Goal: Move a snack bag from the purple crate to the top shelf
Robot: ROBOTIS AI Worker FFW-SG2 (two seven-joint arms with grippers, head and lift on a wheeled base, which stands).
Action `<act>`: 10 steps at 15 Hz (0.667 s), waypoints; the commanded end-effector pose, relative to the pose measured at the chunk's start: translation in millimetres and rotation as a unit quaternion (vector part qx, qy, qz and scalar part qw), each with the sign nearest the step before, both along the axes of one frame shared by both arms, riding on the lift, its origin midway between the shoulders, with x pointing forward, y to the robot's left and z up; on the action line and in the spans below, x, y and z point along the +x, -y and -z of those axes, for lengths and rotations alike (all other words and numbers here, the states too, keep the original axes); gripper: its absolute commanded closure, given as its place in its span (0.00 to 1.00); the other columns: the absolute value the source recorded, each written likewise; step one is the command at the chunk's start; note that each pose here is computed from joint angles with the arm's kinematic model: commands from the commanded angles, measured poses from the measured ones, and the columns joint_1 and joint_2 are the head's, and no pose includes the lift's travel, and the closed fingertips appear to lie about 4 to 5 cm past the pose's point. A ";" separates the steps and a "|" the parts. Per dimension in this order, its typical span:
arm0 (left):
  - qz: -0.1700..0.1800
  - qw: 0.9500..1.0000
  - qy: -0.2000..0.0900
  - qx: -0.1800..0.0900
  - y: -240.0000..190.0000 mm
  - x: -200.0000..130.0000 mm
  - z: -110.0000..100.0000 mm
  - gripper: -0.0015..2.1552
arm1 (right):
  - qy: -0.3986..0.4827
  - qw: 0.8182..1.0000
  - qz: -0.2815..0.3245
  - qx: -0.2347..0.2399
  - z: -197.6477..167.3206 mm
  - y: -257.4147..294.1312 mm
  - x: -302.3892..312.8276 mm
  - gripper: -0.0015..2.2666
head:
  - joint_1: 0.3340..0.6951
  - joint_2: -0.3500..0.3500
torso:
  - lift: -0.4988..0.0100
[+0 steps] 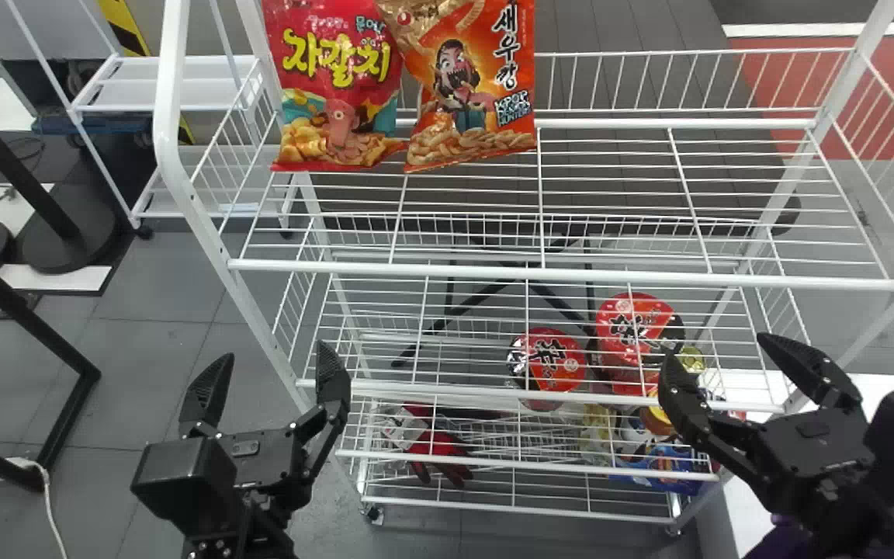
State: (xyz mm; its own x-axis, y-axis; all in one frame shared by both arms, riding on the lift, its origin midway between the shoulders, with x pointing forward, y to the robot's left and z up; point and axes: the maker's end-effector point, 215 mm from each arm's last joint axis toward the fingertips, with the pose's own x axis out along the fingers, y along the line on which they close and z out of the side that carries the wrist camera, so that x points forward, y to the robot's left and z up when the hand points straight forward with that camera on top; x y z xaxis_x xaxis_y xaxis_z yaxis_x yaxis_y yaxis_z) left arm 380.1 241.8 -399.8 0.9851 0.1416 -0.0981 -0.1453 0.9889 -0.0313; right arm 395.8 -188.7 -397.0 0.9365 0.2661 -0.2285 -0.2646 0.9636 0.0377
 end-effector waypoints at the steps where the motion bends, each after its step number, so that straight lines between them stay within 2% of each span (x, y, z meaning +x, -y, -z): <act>1: 0.000 1.000 -0.001 0.000 -0.2 0.1 0.9 0.05 | 0.004 1.000 -0.001 0.000 -1.5 -0.2 0.3 0.03 | 1.00 0.61 | 0.72; 10: -0.001 1.000 -0.002 0.001 -1.1 -0.1 2.3 0.05 | 0.005 1.000 -0.001 0.001 0.6 -0.9 1.1 0.03 | 1.00 0.62 | 0.65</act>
State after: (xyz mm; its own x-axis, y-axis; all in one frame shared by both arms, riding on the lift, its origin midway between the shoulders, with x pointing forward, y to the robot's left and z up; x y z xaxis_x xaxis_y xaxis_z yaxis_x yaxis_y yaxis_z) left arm 380.1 242.9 -401.5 0.9845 0.1440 -0.1005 -0.1477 0.9886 -0.0297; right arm 396.8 -187.8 -397.9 0.9371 0.2685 -0.2231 -0.2669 0.9630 0.0375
